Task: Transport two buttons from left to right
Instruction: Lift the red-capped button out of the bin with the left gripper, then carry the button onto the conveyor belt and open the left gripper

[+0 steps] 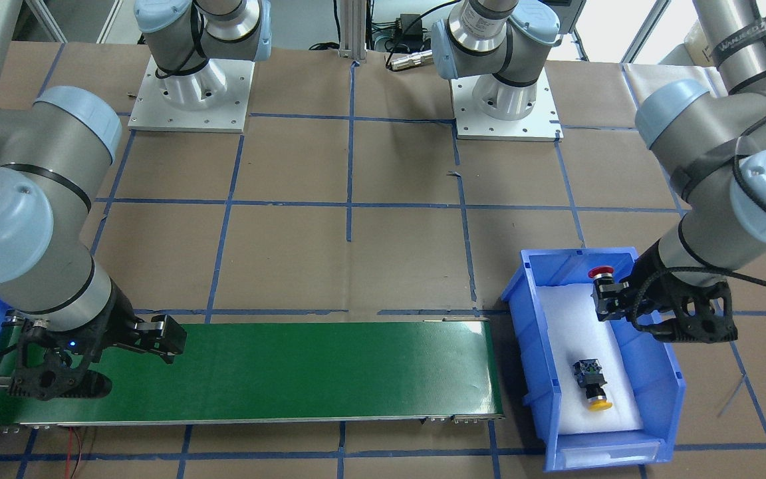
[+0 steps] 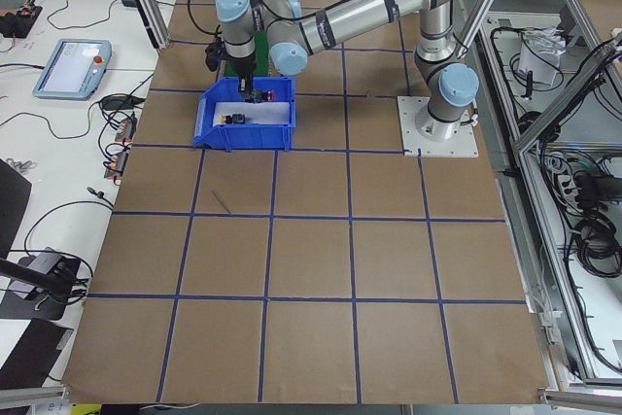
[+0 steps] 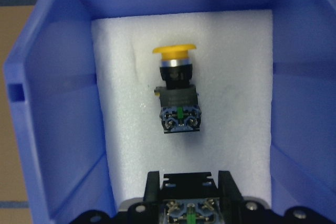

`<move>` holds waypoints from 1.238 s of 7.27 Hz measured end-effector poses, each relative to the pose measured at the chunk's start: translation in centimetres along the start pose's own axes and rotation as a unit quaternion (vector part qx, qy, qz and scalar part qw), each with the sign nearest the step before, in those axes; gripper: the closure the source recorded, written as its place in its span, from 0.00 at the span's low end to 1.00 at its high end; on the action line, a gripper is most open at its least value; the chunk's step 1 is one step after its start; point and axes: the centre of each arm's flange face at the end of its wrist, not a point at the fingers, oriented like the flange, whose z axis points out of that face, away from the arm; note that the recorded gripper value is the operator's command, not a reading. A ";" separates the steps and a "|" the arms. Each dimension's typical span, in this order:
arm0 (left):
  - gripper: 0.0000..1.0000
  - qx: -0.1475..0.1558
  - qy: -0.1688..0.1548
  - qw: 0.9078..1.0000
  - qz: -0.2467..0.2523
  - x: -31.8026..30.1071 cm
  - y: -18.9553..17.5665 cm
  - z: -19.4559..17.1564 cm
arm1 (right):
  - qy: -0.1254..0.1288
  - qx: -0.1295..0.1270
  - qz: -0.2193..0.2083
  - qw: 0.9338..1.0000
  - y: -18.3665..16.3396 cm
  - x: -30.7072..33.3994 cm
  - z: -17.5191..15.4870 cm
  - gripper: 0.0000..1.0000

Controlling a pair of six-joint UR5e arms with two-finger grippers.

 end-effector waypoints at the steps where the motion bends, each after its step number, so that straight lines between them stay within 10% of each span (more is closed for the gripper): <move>1: 0.97 -0.006 -0.019 1.000 0.004 0.3 0.8 -3.2 | 0.000 0.002 -0.001 1.000 -0.2 0.0 0.0 0.00; 4: 0.94 -0.014 -0.064 0.998 0.025 5.0 0.9 -7.5 | 0.001 0.001 -0.002 1.000 -0.2 0.1 0.1 0.00; 9: 0.94 0.020 -0.018 1.000 0.005 16.6 -1.6 -3.1 | 0.001 -0.001 -0.002 1.000 -0.2 0.1 0.3 0.00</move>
